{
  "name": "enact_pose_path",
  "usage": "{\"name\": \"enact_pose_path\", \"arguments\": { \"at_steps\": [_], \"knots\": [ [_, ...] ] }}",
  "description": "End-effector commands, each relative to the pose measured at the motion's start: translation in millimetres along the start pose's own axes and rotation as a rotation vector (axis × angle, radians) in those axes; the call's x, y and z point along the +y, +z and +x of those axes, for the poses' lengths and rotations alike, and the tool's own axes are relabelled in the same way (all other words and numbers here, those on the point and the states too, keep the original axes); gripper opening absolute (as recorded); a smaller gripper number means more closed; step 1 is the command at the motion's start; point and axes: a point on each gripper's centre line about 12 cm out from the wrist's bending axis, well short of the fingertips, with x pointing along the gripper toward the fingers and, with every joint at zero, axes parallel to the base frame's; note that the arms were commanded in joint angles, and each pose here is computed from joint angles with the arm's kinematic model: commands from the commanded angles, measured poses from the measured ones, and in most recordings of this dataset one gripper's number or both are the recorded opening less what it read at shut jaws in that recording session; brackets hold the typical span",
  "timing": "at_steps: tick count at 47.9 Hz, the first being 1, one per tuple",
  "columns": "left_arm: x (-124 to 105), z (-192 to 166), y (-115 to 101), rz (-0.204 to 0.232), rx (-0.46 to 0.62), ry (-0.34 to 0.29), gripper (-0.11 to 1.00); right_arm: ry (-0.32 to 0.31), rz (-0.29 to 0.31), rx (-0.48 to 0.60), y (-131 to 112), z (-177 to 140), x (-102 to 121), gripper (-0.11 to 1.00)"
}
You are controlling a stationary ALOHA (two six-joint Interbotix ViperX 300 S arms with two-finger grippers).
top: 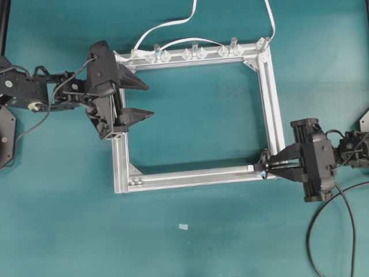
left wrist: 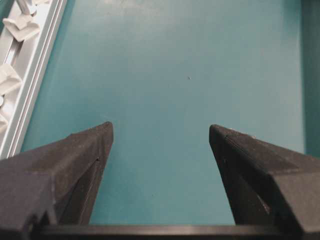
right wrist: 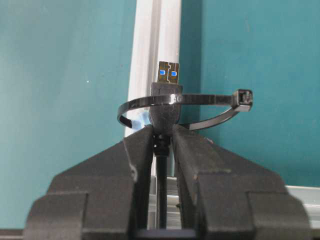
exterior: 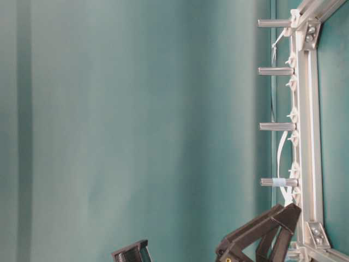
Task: Insert the wire through the string loop located on the right side.
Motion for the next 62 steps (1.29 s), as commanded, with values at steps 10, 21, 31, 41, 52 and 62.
{"name": "enact_pose_path", "arguments": {
  "at_steps": [10,21,31,41,52,62],
  "knots": [
    [-10,3,14,0.019,-0.018,-0.024,0.79,-0.001,0.001,-0.027,7,1,0,0.16],
    [-30,9,15,0.048,0.004,-0.072,0.79,-0.001,0.001,-0.028,8,1,0,0.16],
    [-56,18,17,0.084,0.014,-0.129,0.79,-0.001,0.0,-0.031,8,1,1,0.16],
    [-82,23,21,0.118,0.029,-0.185,0.79,-0.001,0.002,-0.031,8,1,1,0.16],
    [-114,28,27,0.149,0.021,-0.249,0.79,-0.003,0.002,-0.028,8,1,0,0.16],
    [-138,38,30,0.171,0.017,-0.289,0.79,-0.001,0.001,-0.027,7,1,0,0.16]
  ]
}}
